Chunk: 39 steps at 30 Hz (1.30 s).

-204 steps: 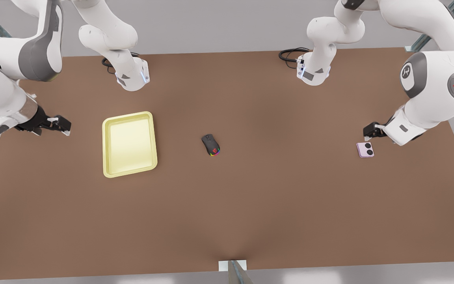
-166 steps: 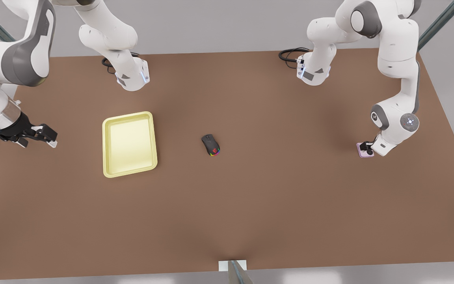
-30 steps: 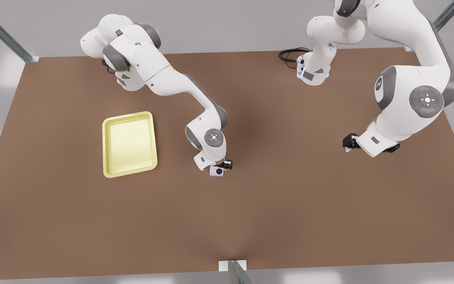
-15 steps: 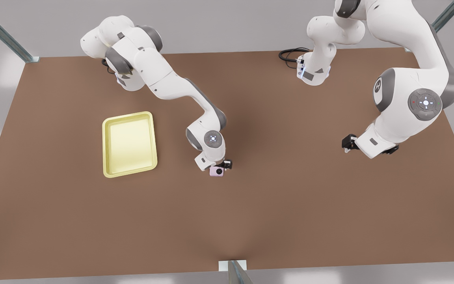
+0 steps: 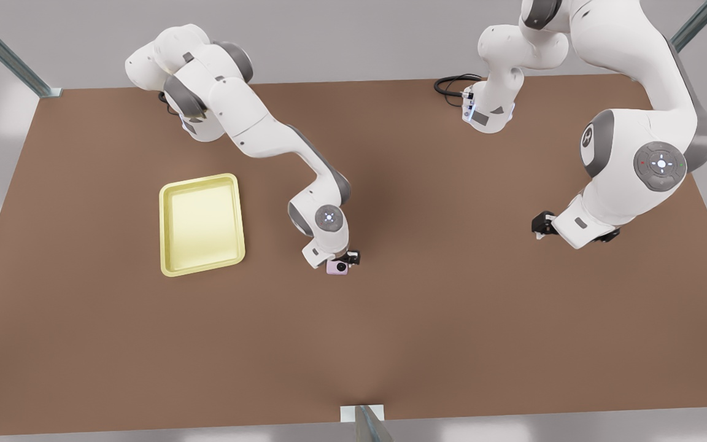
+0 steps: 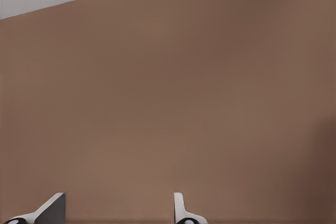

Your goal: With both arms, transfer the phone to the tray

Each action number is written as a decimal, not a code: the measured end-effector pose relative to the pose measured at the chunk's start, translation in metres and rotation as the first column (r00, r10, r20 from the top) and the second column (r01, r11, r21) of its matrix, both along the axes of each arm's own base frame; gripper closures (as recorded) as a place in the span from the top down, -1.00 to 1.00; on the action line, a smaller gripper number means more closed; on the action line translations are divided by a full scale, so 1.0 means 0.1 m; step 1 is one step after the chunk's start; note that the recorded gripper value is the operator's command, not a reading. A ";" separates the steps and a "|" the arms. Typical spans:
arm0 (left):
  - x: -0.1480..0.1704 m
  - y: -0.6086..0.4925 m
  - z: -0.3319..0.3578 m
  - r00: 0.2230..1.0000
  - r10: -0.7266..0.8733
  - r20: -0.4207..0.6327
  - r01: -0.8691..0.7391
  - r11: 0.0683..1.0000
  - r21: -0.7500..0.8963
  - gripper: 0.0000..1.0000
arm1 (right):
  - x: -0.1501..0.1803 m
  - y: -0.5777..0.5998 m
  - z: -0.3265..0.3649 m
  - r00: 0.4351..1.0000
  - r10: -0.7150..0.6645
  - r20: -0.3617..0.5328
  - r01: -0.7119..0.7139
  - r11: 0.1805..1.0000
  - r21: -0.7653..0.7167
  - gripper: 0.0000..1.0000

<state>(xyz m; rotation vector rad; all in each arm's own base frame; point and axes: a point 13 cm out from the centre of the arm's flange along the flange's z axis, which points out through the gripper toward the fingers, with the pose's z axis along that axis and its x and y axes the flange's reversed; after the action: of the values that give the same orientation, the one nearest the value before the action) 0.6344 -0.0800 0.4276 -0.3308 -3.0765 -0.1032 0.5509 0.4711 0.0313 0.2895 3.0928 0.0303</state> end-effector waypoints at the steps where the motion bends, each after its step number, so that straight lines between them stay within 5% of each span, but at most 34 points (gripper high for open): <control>1: 0.00 0.00 0.00 1.000 0.000 0.000 0.000 1.000 0.000 1.00 | 0.00 0.00 -0.01 1.000 0.001 0.000 -0.001 1.000 0.000 0.85; 10: 0.01 0.00 -0.04 1.000 0.002 -0.005 -0.002 1.000 0.001 1.00 | 0.01 0.00 -0.01 1.000 0.014 0.001 -0.014 1.000 0.002 0.55; 26: 0.00 -0.01 -0.02 1.000 0.004 -0.006 -0.004 1.000 -0.003 1.00 | 0.43 -0.51 0.72 0.999 -0.035 0.010 0.034 0.999 0.023 0.55; 33: 0.00 -0.01 -0.03 1.000 0.005 -0.006 -0.005 1.000 -0.003 1.00 | 0.14 -1.92 0.58 0.989 -0.090 -0.119 0.084 0.995 -0.057 0.56; 39: 0.00 -0.02 -0.03 1.000 0.005 -0.006 -0.005 1.000 -0.004 1.00 | -0.42 -2.88 0.53 0.981 -0.076 -0.176 0.064 0.995 -0.072 0.56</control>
<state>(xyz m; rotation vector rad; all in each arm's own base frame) 0.6342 -0.0815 0.4247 -0.3230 -3.0715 -0.0950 0.5094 0.1835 0.0844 0.4210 3.2494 -0.1055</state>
